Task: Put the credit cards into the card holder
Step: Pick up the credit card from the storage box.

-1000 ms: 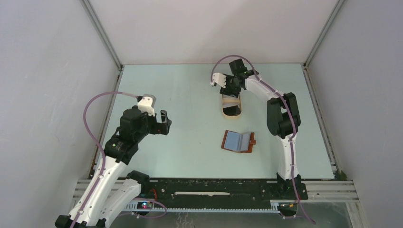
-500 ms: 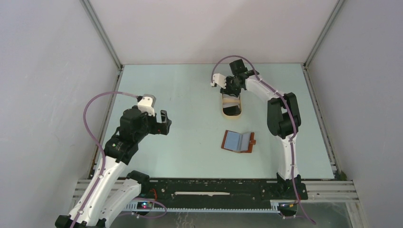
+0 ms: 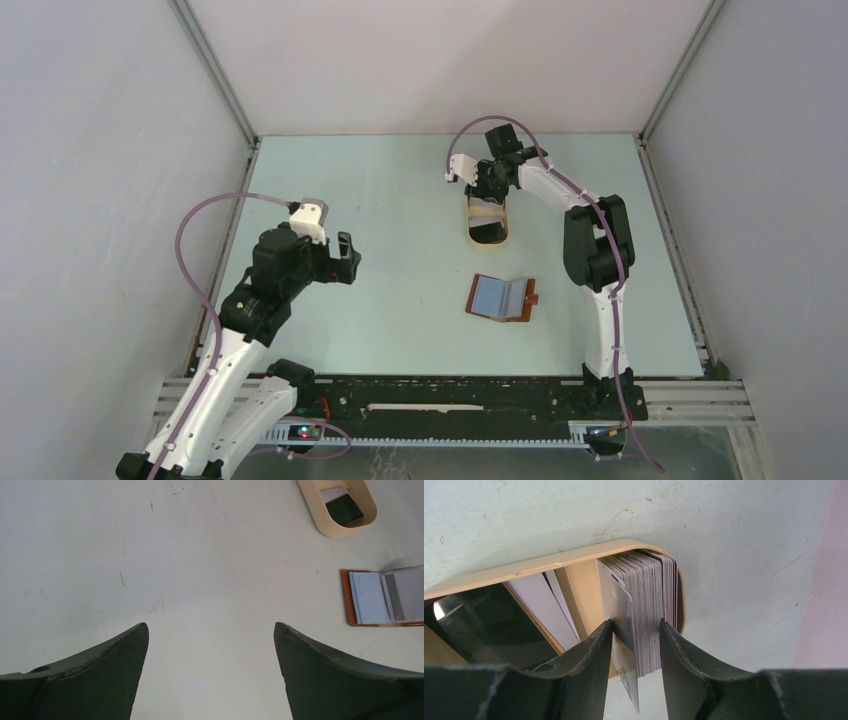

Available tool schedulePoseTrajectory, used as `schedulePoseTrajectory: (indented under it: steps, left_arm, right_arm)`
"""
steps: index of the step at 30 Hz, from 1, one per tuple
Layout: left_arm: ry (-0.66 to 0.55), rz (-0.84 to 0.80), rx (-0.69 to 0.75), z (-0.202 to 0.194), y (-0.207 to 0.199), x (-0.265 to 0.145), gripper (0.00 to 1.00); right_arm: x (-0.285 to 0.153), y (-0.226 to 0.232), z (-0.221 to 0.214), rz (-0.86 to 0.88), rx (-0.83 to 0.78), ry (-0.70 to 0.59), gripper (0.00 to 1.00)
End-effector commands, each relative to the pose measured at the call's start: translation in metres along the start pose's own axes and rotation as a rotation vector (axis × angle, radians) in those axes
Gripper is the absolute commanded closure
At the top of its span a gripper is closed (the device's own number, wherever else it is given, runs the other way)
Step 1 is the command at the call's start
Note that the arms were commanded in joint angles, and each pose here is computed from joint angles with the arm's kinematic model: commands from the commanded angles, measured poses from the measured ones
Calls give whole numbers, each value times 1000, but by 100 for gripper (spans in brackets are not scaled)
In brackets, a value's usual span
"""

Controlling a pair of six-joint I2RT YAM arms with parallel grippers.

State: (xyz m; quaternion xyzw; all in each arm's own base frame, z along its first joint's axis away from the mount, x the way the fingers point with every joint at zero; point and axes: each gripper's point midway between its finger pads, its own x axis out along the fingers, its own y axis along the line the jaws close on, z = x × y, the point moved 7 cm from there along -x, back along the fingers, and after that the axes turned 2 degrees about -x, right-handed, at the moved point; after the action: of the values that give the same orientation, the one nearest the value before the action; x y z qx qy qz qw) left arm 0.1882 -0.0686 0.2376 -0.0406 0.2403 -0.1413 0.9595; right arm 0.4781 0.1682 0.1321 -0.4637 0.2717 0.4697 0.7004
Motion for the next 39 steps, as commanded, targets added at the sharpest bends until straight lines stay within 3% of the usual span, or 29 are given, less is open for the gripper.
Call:
schedulePoseTrajectory:
  steps: [1,12,28,39]
  left_arm:
    - [-7,-13,17,-1,1,4,0]
    - [-6,-13,14,-1,2,4,0]
    - [-4,-12,13,-2,2,4,0]
    - [-3,-13,13,-2,2,4,0]
  right_arm:
    - [-31,-12,11,-60,-9,-36,53]
    - [-39,-13,10,-57,0,-50,53]
    - [-44,-10,7,-47,10,-53,65]
    - [-45,-8,6,-35,16,-56,82]
